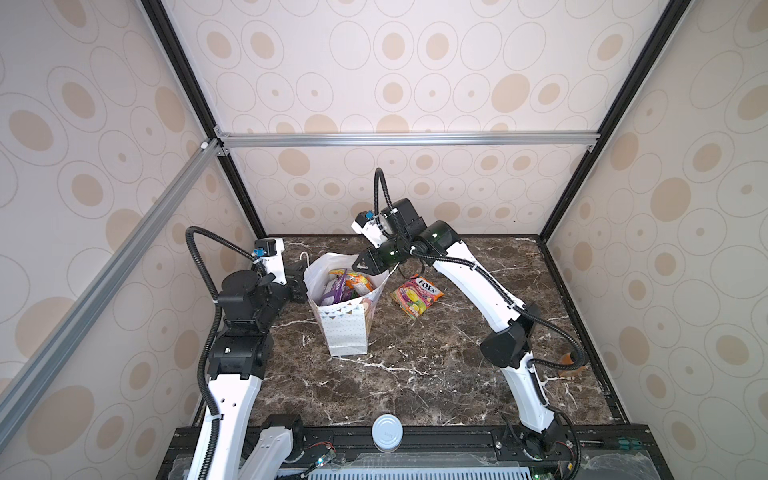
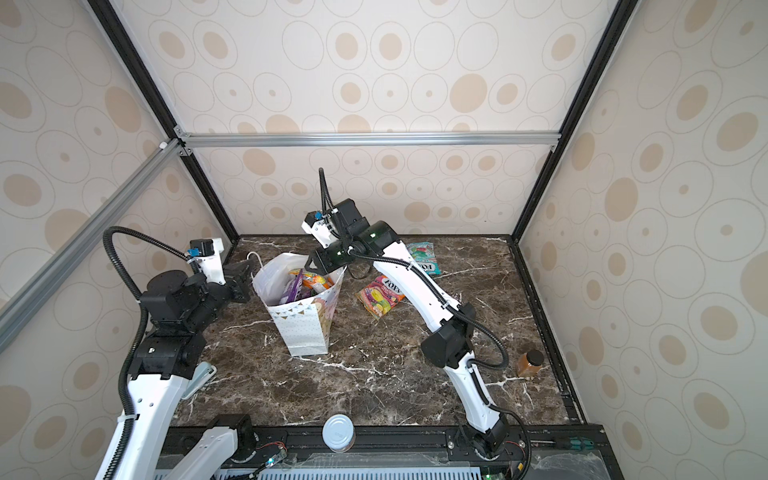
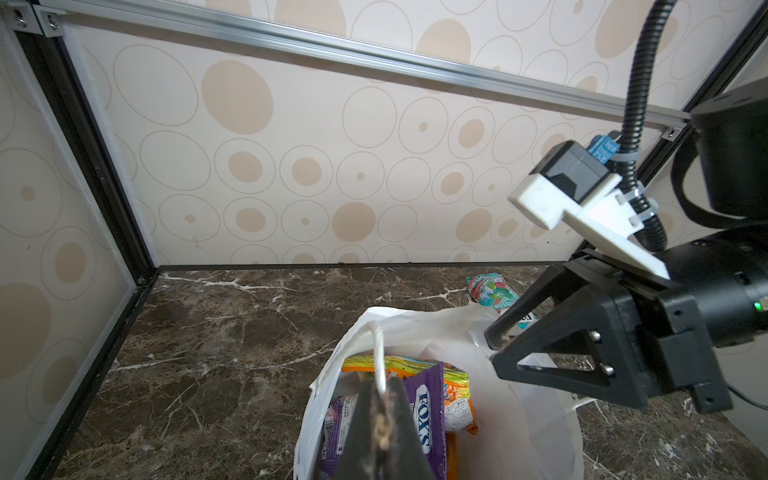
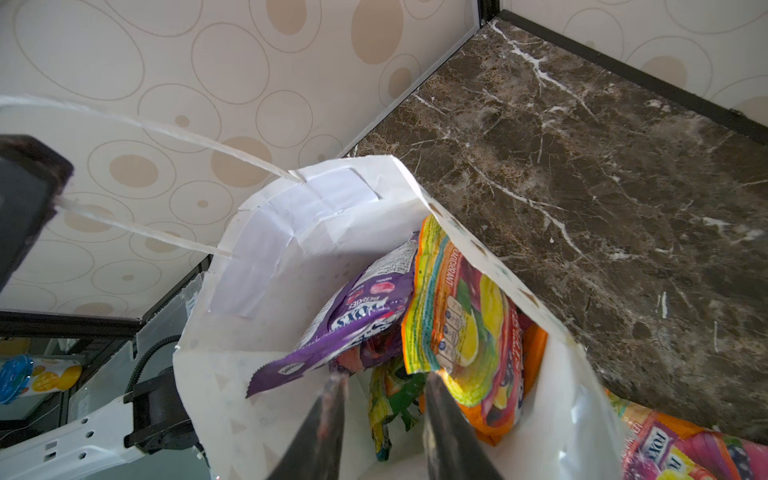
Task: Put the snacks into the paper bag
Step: 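Lift the right gripper out of the bag and swing it toward the orange packet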
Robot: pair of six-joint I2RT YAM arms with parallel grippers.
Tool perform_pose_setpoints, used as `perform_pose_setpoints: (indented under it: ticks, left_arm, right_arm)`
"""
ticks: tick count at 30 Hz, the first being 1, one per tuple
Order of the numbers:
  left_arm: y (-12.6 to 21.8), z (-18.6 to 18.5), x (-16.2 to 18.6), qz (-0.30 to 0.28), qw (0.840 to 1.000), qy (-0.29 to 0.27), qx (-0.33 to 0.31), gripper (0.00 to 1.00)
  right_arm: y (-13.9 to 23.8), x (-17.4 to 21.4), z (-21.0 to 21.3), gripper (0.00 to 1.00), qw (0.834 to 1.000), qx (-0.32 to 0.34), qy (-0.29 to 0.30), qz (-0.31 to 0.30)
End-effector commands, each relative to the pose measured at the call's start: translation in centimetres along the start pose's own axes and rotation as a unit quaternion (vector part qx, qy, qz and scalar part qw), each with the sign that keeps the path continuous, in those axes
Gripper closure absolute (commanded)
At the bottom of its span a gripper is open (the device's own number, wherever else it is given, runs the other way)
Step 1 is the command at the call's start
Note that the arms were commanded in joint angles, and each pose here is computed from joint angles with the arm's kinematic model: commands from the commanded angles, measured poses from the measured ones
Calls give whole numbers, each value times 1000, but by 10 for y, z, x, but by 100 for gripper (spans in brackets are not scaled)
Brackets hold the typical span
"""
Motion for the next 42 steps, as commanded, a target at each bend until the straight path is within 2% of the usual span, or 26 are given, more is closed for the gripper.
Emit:
perform_pose_setpoints:
  ticks: [1, 9, 17, 28, 36, 42]
  left_arm:
    - [9, -8, -20, -42, 999, -23, 12, 100]
    - [9, -8, -20, -43, 999, -23, 12, 100]
    - [11, -8, -22, -48, 999, -24, 8, 100]
    - [12, -6, -22, -48, 999, -24, 5, 100]
    - [11, -6, -21, -47, 999, -23, 5, 100]
    - [10, -4, -21, -49, 999, -24, -2, 100]
  right_arm:
    - [31, -17, 21, 65, 999, 12, 38, -24]
    - [49, -26, 43, 66, 996, 23, 73, -41]
    - [98, -40, 62, 67, 989, 38, 91, -113]
    - [160, -10, 52, 67, 971, 143, 79, -175]
    - [190, 25, 34, 67, 963, 191, 35, -185]
    - [210, 70, 19, 68, 956, 228, -18, -182]
Point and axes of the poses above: each gripper's point midway between its finger pads, its own y axis back along the fingers, its own z axis along the line the jaws close on, x = y × z, the point moved 4 cm from there along y, back along the fingers, and after that the axes turned 13 degrees about y, right-handed, at the moved point
